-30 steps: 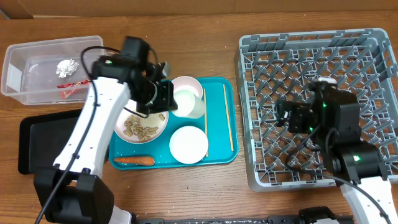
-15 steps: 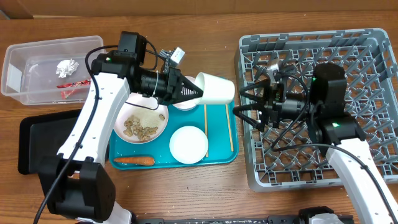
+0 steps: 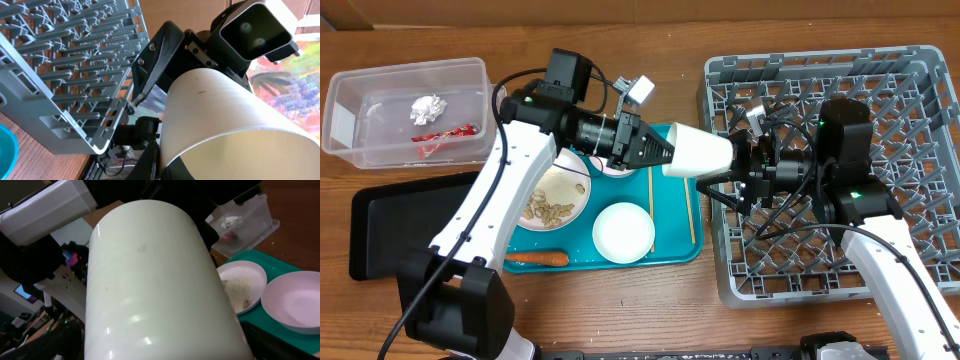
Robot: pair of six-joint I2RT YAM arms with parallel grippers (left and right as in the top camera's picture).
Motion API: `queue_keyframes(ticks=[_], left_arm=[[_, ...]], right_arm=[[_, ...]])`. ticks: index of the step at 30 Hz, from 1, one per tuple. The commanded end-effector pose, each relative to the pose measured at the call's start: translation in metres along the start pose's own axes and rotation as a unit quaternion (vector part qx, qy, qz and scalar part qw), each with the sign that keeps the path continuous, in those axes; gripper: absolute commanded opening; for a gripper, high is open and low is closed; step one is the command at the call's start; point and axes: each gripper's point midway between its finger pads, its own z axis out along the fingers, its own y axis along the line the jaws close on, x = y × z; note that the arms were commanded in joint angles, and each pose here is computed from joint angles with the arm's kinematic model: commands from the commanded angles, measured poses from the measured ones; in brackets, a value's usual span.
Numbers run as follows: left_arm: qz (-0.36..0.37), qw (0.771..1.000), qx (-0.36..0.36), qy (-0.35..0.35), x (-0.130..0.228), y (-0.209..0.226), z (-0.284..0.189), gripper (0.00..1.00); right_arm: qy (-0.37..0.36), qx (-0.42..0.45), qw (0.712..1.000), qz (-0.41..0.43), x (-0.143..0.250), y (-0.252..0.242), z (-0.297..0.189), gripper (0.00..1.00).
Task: Sort waste into correct bins and load items into the dishwasher
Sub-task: 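Lift the cup toward the right gripper and hand it over, then place the white cup upside down in the rack's lower right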
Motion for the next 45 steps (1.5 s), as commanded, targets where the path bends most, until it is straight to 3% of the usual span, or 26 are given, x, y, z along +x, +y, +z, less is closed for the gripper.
queue_keyframes(ticks=[1, 23, 29, 36, 45], left_arm=[[0.004, 1.000, 0.009, 0.004, -0.002, -0.005, 0.002, 0.04], [-0.006, 1.000, -0.016, 0.000, -0.003, 0.003, 0.004, 0.04], [-0.014, 0.996, -0.083, -0.012, -0.005, 0.026, 0.001, 0.20], [-0.023, 0.987, -0.153, -0.037, -0.010, 0.050, -0.018, 0.27], [-0.037, 0.939, -0.309, -0.147, -0.008, 0.062, -0.116, 0.28]], right_arm=[[-0.003, -0.011, 1.000, -0.024, -0.010, 0.008, 0.000, 0.99], [-0.017, -0.013, 0.996, -0.081, -0.023, 0.011, 0.000, 0.59], [-0.019, -0.006, 0.996, -0.084, -0.025, 0.009, 0.000, 0.53], [-0.038, 0.076, 0.995, -0.044, -0.031, -0.020, -0.004, 0.36], [-0.094, 0.251, 0.963, 0.028, -0.037, -0.075, -0.074, 0.33]])
